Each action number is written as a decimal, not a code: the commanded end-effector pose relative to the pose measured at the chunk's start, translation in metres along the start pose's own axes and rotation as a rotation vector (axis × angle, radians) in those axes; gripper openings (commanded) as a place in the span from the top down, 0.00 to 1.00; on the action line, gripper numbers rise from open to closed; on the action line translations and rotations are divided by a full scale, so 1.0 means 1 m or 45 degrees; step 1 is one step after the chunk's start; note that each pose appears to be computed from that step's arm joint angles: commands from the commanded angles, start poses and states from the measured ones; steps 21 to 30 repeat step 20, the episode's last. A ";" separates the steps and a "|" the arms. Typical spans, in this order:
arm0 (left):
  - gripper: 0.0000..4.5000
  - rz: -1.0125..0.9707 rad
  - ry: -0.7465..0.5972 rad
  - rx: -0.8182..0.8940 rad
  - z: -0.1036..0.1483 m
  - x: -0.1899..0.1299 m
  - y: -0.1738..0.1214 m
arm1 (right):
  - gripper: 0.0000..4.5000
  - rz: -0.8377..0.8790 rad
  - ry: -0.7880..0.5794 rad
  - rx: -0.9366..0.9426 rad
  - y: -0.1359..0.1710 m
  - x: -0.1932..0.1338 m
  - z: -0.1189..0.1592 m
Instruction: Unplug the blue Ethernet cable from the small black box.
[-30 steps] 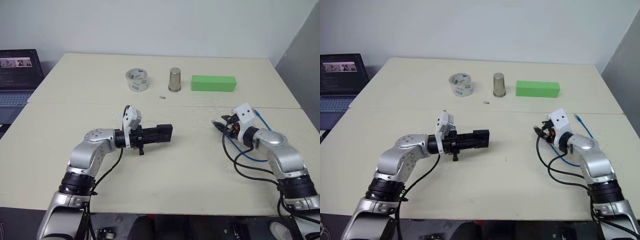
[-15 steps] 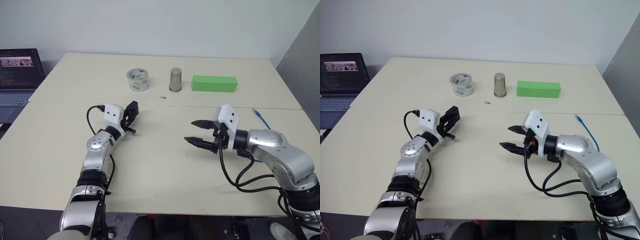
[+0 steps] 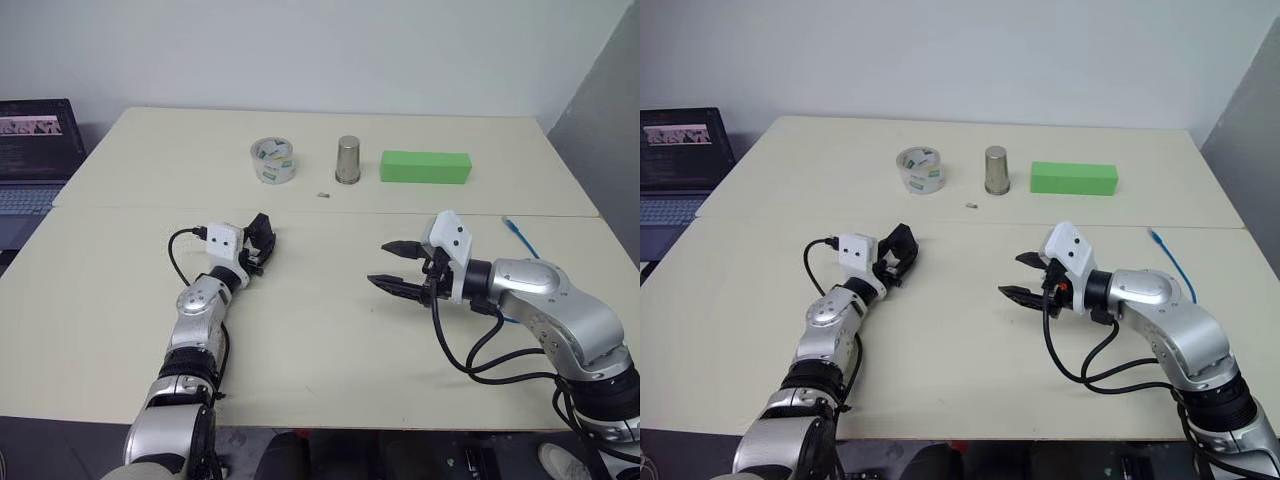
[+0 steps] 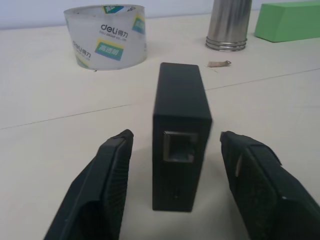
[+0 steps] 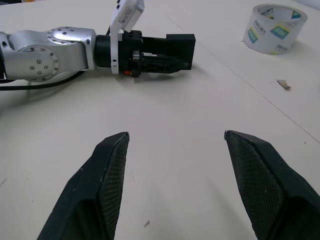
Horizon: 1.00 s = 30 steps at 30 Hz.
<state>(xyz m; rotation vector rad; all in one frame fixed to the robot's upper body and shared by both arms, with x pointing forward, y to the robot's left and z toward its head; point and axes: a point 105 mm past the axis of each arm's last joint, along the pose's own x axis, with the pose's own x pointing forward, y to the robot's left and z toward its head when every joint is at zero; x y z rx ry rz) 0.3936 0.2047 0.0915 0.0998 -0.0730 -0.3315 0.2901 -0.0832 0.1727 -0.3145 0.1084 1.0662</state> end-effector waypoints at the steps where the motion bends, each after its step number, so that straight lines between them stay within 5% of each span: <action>1: 0.31 -0.036 0.096 0.096 0.000 -0.020 0.002 | 0.28 -0.059 -0.012 -0.027 -0.001 -0.011 0.004; 15: 0.31 -0.270 0.183 0.313 0.055 -0.061 0.010 | 0.28 -0.410 0.101 0.024 -0.043 -0.085 -0.031; 30: 0.31 -0.339 0.169 0.300 0.066 -0.061 0.008 | 0.28 -0.425 0.110 0.015 -0.043 -0.089 -0.032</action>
